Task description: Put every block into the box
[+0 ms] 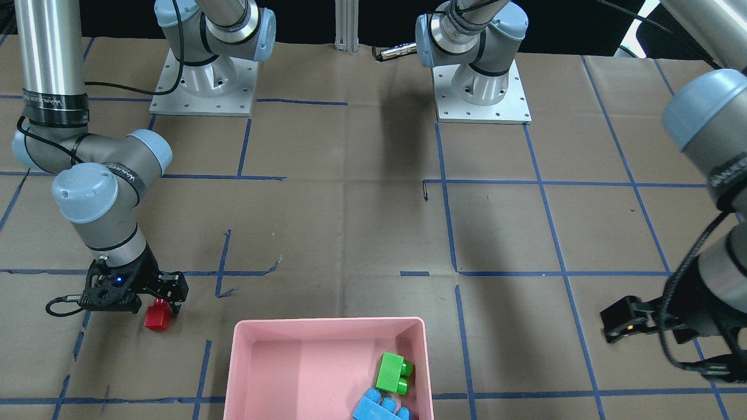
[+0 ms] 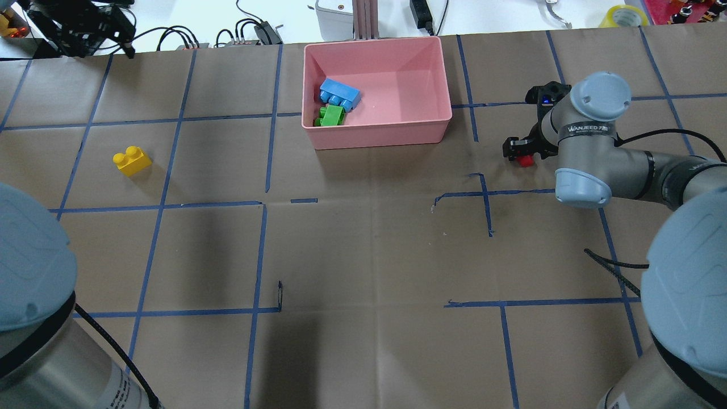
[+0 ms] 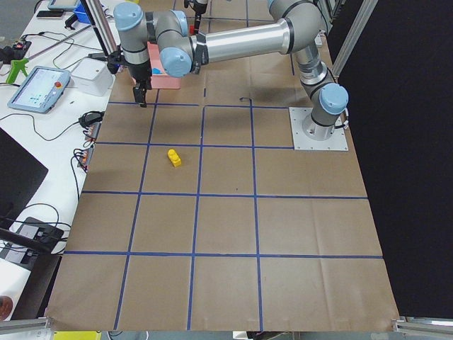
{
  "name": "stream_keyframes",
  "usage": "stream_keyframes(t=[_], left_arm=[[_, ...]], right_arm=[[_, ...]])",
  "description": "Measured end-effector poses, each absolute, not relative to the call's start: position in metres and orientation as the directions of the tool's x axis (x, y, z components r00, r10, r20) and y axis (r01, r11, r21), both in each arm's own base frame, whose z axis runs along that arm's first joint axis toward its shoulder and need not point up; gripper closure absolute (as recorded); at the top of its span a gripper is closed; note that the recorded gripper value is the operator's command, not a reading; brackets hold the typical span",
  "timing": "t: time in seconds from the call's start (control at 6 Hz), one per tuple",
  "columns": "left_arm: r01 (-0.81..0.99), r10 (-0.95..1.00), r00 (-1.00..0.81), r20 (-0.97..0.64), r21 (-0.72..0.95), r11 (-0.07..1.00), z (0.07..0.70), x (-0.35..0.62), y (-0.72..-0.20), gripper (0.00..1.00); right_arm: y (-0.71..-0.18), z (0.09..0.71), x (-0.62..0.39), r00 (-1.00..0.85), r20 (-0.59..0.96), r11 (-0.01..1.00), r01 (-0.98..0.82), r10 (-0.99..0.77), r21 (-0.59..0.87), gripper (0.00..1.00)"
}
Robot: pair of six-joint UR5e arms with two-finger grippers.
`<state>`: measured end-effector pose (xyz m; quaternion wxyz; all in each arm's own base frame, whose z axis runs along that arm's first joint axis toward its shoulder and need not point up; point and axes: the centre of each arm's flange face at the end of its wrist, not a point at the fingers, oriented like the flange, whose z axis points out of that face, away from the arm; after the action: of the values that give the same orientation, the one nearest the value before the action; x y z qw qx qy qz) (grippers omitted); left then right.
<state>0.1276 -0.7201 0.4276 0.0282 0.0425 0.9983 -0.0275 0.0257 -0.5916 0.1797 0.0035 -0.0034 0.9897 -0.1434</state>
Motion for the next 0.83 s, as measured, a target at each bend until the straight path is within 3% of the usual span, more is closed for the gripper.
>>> stream_keyframes(t=[0.17, 0.33, 0.83], left_arm=[[0.208, 0.206, -0.977, -0.058, -0.025, 0.978, 0.416, 0.158, -0.714, 0.01], [0.367, 0.367, -0.929, -0.049, 0.006, 0.930, 0.405, 0.170, -0.709, 0.02], [0.756, 0.756, -0.654, 0.018, 0.045, 0.653, 0.361, 0.175, -0.687, 0.02]], right_arm=[[-0.593, 0.180, 0.026, -1.000, -0.015, 0.958, -0.004, -0.008, -0.287, 0.84], [-0.593, 0.180, 0.026, -1.000, -0.018, 0.959, -0.002, -0.008, -0.282, 0.92], [-0.610, 0.211, 0.024, -1.000, 0.000, 0.946, -0.022, -0.024, -0.324, 0.94]])
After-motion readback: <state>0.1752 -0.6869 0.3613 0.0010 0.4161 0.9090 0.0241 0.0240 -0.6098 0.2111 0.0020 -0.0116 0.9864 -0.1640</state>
